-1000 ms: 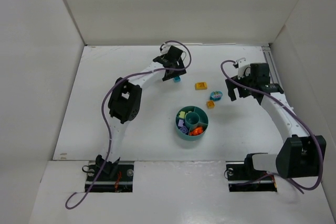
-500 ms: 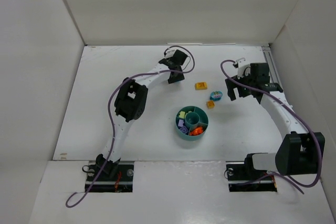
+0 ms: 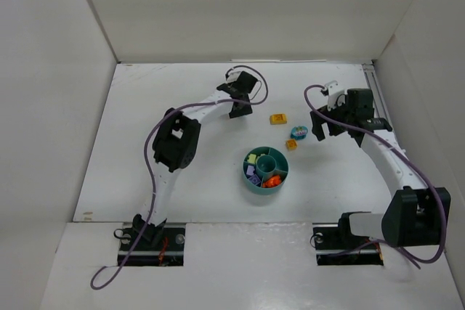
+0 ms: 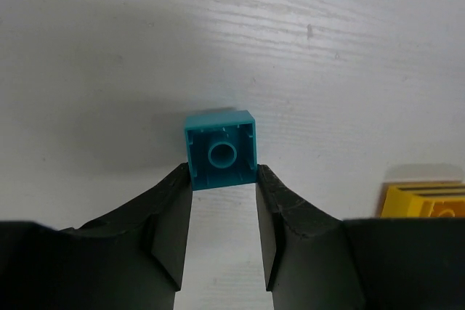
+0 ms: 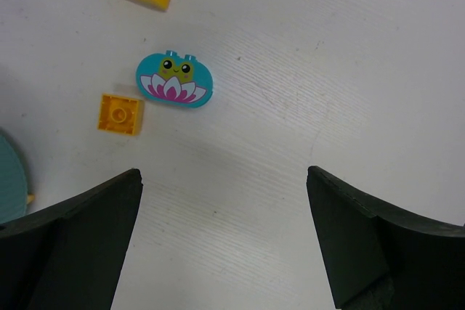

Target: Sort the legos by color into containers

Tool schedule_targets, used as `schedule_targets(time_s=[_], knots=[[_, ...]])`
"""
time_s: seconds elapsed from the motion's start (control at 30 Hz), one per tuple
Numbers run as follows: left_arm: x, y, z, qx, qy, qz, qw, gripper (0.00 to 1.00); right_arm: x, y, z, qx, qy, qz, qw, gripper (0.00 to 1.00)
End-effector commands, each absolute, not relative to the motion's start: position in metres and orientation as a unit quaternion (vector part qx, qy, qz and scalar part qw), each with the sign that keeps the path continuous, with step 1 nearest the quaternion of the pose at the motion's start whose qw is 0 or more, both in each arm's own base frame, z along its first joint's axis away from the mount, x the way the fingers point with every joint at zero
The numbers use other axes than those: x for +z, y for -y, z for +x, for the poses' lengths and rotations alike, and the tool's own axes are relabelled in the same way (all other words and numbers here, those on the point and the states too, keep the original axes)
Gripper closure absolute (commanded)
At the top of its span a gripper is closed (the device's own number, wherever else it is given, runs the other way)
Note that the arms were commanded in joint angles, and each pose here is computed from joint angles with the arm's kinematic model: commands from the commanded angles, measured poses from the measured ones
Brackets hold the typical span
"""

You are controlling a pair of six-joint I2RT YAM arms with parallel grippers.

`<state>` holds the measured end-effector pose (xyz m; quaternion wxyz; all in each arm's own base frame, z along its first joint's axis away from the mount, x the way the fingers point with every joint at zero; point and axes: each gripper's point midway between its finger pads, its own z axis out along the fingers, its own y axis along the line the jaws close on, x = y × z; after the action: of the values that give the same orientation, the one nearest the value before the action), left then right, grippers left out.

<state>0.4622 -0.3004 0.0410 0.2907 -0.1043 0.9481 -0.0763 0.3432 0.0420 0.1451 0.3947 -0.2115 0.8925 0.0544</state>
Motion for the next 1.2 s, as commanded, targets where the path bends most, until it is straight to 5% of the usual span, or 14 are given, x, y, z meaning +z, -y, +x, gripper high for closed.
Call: schedule_targets(time_s=[0.0,0.17,0.53,1.17], knots=[[0.117,0.311,0.452,-0.110,-0.925,-0.064,0.358,0.95,0.167,-0.046,0.351,0.058,-0.863,-0.230,0.447,0.00],[0.180,0.329,0.420,-0.166,-0.895,0.012,0.414,0.96,0.165,-0.048,0.346,0.061,-0.858,-0.232,0.454,0.00],[0.224,0.369,0.298,-0.275,-0.834,0.214,0.428,0.89,0.163,-0.050,0.345,0.067,-0.852,-0.227,0.467,0.00],[0.196,0.370,0.196,-0.311,-0.815,0.309,0.379,0.79,0.168,-0.053,0.341,0.071,-0.844,-0.235,0.476,0.00]])
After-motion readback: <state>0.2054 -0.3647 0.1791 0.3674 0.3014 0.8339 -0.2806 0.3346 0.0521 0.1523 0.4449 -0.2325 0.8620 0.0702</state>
